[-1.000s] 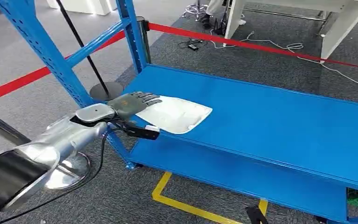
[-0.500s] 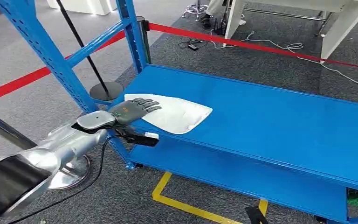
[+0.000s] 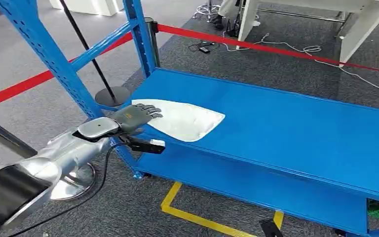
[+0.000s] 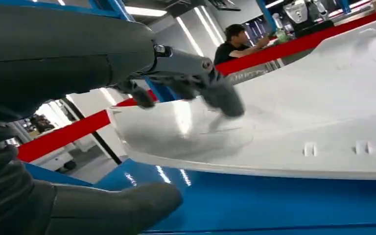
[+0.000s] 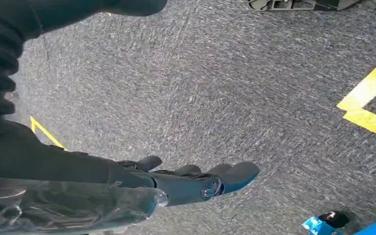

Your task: Take the parts from the cabinet and place them on the table.

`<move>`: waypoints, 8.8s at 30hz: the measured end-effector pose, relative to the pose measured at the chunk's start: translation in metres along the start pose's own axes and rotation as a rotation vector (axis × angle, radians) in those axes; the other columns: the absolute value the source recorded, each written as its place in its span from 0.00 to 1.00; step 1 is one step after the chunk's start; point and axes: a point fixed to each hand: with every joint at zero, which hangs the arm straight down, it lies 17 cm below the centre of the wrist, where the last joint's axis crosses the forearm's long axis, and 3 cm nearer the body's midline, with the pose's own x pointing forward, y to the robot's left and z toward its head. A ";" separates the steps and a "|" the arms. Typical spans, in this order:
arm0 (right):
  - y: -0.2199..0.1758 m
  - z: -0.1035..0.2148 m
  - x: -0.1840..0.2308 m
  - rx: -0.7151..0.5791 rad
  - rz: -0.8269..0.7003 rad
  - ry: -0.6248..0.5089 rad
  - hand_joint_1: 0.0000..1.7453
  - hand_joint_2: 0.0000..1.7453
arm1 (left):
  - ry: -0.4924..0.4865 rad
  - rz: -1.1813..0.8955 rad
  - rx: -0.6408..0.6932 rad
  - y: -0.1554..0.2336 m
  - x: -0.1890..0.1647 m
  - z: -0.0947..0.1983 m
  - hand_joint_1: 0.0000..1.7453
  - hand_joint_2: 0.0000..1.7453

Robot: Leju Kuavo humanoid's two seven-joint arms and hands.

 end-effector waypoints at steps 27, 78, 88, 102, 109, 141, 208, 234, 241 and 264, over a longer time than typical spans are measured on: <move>0.001 0.000 0.000 0.005 -0.007 -0.003 0.00 1.00 | 0.004 0.001 -0.008 -0.004 -0.002 0.002 0.00 1.00; 0.002 0.000 0.000 0.012 -0.011 -0.002 0.00 1.00 | -0.017 -0.128 0.019 0.013 0.000 -0.005 0.00 1.00; 0.002 0.000 0.002 0.012 -0.008 -0.006 0.00 1.00 | -0.074 -0.090 0.020 0.011 0.020 -0.007 1.00 1.00; 0.002 0.000 0.002 0.012 -0.009 -0.006 0.00 1.00 | -0.085 -0.037 -0.011 0.002 0.025 -0.005 0.97 1.00; 0.002 0.000 0.002 0.012 -0.009 -0.006 0.00 1.00 | -0.089 -0.030 -0.013 0.001 0.026 -0.005 0.98 1.00; 0.002 0.000 0.002 0.009 -0.016 -0.010 0.00 1.00 | -0.036 0.065 -0.004 -0.008 0.019 -0.001 0.93 1.00; 0.002 0.000 -0.012 -0.005 -0.118 0.028 0.00 1.00 | -0.086 1.333 0.694 0.190 0.070 -0.021 0.93 1.00; 0.004 0.001 -0.016 -0.015 -0.129 0.035 0.00 1.00 | -0.601 1.663 0.835 0.285 0.188 0.048 0.93 1.00; 0.003 0.001 -0.021 -0.023 -0.155 0.037 0.00 1.00 | -0.783 1.771 0.758 0.288 0.232 0.073 0.93 1.00; 0.004 0.001 -0.041 -0.037 -0.245 0.075 0.00 1.00 | -0.995 1.827 0.773 0.267 0.259 0.150 0.93 1.00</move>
